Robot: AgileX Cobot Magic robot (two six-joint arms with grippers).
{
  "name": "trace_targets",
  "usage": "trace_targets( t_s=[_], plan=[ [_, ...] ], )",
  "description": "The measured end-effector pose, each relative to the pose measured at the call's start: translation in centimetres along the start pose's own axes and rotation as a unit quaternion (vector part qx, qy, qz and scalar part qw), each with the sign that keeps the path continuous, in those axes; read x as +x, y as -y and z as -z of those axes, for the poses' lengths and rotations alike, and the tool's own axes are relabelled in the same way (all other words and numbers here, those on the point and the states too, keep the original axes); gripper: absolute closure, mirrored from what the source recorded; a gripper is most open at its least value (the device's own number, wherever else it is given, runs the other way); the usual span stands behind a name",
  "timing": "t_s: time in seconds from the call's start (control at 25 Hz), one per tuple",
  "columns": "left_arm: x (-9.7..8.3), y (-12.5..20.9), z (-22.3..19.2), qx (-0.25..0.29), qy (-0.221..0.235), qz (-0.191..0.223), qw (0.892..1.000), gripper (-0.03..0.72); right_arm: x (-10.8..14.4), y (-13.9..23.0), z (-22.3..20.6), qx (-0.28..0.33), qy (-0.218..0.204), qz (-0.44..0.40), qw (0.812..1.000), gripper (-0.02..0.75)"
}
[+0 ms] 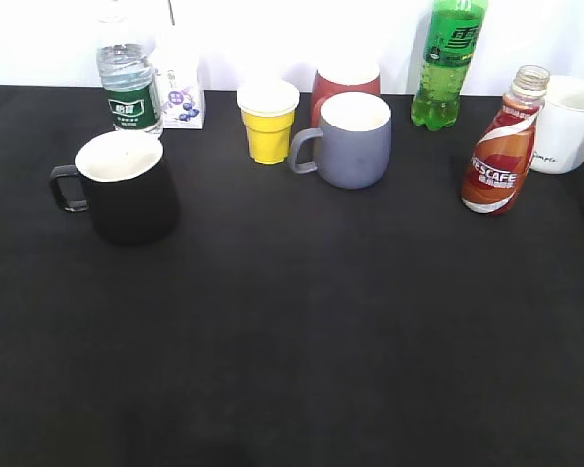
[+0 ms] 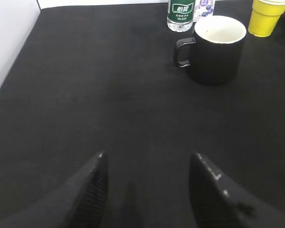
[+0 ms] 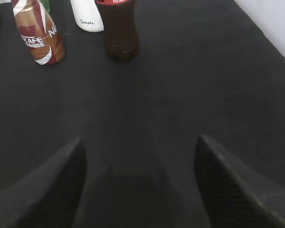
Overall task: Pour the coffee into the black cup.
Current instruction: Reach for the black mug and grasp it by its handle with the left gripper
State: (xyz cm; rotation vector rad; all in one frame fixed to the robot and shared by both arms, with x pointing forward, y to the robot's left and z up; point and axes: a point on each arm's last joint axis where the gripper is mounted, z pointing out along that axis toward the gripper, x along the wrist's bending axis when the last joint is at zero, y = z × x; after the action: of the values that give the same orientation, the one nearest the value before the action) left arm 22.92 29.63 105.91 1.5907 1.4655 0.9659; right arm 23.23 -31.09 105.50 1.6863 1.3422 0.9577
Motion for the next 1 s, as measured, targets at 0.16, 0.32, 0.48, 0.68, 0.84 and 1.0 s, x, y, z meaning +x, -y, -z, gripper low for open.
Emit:
trace_targets(
  t_s=[0.16,0.32,0.48,0.68,0.84,1.0],
  plan=[
    [0.0,0.0,0.0,0.000,0.000,0.000,1.000,0.267,0.0,0.0,0.0,0.000,0.000,0.000,1.000,0.183],
    [0.0,0.0,0.0,0.000,0.000,0.000,1.000,0.272,0.0,0.0,0.0,0.000,0.000,0.000,1.000,0.183],
    [0.0,-0.2,-0.1,0.001,-0.001,0.000,1.000,0.324,0.0,0.0,0.0,0.000,0.000,0.000,1.000,0.184],
    [0.9,-6.9,-3.6,-0.126,-0.021,0.000,0.992,0.327,0.0,0.0,0.0,0.000,0.000,0.000,1.000,0.183],
    [1.4,-9.7,-11.4,-0.105,-0.011,0.038,0.994,0.326,0.0,0.0,0.0,0.000,0.000,0.000,1.000,0.183],
    [-0.4,-4.0,-16.0,-0.070,0.033,0.075,0.994,0.324,0.0,0.0,0.0,0.000,0.000,0.000,1.000,0.184]
  ],
)
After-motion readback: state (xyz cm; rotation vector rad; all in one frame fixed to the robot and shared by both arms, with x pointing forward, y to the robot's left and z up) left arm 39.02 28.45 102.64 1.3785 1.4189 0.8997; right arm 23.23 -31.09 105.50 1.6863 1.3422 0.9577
